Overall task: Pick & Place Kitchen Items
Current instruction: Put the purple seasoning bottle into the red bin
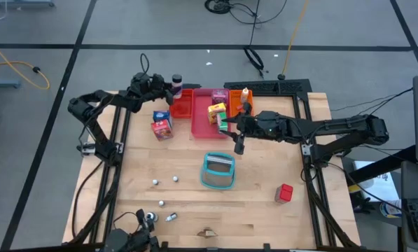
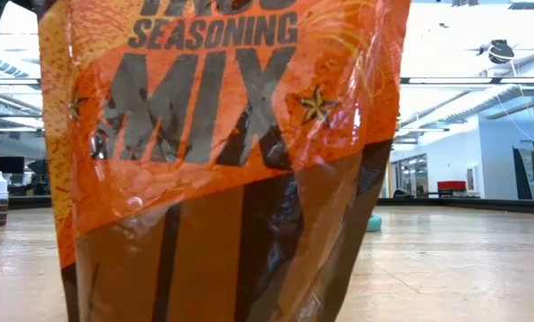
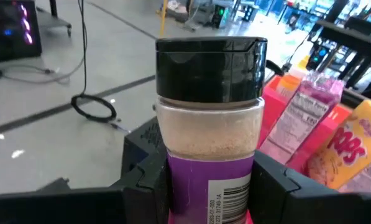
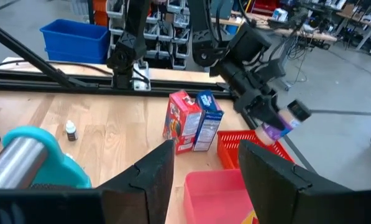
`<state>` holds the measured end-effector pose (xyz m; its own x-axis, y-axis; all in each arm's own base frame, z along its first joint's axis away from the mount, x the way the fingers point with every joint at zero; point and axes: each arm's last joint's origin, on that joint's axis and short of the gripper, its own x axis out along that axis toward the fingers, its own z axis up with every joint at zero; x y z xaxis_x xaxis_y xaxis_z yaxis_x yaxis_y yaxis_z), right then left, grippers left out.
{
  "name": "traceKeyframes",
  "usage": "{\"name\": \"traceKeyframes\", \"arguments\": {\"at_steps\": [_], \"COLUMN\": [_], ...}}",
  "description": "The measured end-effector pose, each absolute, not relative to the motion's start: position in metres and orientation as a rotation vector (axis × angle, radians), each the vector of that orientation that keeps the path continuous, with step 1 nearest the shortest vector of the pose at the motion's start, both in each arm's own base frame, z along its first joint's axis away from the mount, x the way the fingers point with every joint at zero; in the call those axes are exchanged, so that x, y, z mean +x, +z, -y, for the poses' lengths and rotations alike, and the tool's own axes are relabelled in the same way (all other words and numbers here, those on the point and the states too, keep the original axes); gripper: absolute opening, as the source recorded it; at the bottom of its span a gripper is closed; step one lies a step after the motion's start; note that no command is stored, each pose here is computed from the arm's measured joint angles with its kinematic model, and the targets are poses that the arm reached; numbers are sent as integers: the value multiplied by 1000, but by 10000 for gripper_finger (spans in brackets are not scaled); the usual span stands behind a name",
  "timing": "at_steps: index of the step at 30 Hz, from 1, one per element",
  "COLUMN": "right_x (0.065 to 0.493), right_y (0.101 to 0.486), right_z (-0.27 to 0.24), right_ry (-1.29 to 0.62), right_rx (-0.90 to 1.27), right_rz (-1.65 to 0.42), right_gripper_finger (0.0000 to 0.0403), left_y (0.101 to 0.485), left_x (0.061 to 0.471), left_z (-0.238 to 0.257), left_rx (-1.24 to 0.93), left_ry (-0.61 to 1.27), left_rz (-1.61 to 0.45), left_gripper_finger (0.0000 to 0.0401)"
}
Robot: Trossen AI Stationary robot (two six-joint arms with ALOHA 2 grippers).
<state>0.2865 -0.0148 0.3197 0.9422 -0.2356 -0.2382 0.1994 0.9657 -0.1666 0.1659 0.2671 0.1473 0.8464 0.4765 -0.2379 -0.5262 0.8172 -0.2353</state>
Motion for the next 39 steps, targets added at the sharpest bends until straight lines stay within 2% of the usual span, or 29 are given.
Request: {"name": "traceKeyframes", "arguments": {"at_steps": [19,33,39], "right_x": [286,286,286], "right_y": [322,322,322], "right_z": [15,15,15], "right_ry": [-223,-223,-223], "right_rx": [-147,-147,-147], "right_rz": [-241,-241,-241], "right_gripper_finger": [171,171,171], "left_y": [146,146,146], "left_x": [163,165,165], "left_z": [-268,-267,-267], "left_rx": [-321,-311,-311], "left_ry": [554,546,545], "left_rz": [-182,-182,-182], "left_gripper_finger": [148,261,276]}}
